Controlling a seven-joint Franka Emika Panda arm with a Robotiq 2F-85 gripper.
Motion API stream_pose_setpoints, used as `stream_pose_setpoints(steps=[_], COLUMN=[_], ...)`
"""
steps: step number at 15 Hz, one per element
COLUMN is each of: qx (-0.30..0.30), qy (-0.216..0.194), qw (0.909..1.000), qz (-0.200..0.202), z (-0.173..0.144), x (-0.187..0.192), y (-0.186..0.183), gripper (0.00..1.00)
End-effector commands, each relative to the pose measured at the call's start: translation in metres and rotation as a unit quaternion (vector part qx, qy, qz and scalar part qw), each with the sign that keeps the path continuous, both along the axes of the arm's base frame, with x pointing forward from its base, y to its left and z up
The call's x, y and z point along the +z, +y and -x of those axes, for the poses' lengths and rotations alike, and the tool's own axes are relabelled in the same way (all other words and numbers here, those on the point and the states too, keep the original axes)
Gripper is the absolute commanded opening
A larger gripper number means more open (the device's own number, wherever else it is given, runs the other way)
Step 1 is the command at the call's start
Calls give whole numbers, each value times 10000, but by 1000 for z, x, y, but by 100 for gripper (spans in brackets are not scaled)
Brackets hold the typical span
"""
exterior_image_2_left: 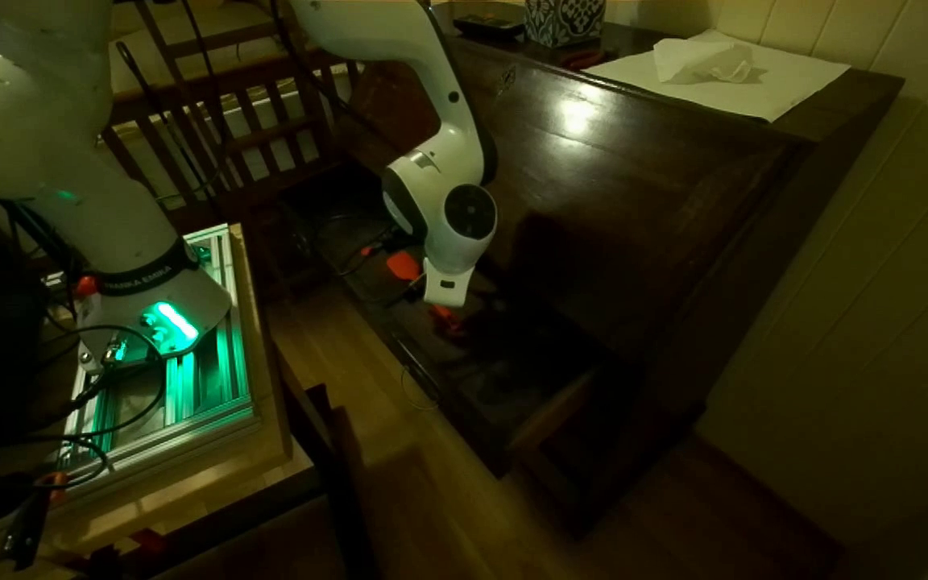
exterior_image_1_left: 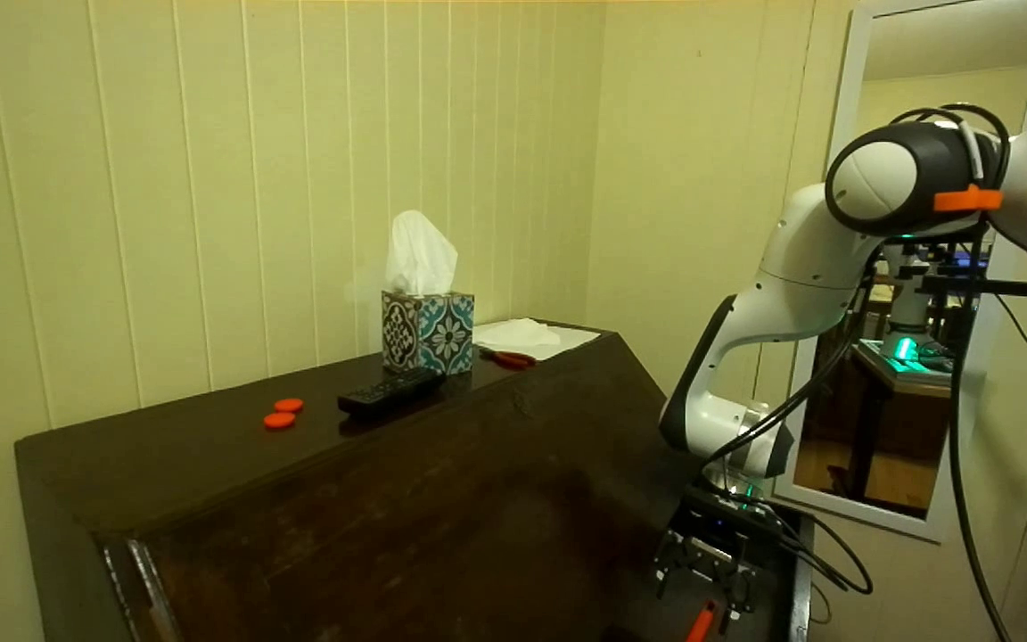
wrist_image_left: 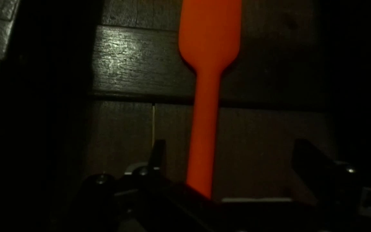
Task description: Pick up the orange spatula, and then put it on the paper
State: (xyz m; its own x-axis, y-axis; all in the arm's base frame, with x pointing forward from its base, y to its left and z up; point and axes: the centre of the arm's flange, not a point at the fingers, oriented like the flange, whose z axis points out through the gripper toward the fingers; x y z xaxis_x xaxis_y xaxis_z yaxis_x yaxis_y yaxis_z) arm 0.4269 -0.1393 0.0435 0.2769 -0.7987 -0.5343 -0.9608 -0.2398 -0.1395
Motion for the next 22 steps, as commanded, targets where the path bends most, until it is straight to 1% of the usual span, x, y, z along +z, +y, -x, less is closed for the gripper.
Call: stream_pose_setpoints(steps=[1,8,14,15,16,17,18,19,20,21,22], qx=[-61,-62,41,63,81,101,143,189,292,376,461], qy=[223,297,302,299,290,277,257,234,197,200,209], qw=[9997,9991,9993,9993,9994,9994,9994,9994,9993,9990,9986], qz=[-109,-286,-197,-191,-197,-192,-190,-181,-134,-147,-158], z=[-16,-23,-21,-21,-22,-23,-23,-24,-24,-23,-21], x=[-11,-6,-11,-12,-12,-12,-12,-12,-13,-14,-15], y=[0,5,8,9,10,11,12,13,15,16,18], gripper=[100,100,99,90,84,69,64,67,59,56,56])
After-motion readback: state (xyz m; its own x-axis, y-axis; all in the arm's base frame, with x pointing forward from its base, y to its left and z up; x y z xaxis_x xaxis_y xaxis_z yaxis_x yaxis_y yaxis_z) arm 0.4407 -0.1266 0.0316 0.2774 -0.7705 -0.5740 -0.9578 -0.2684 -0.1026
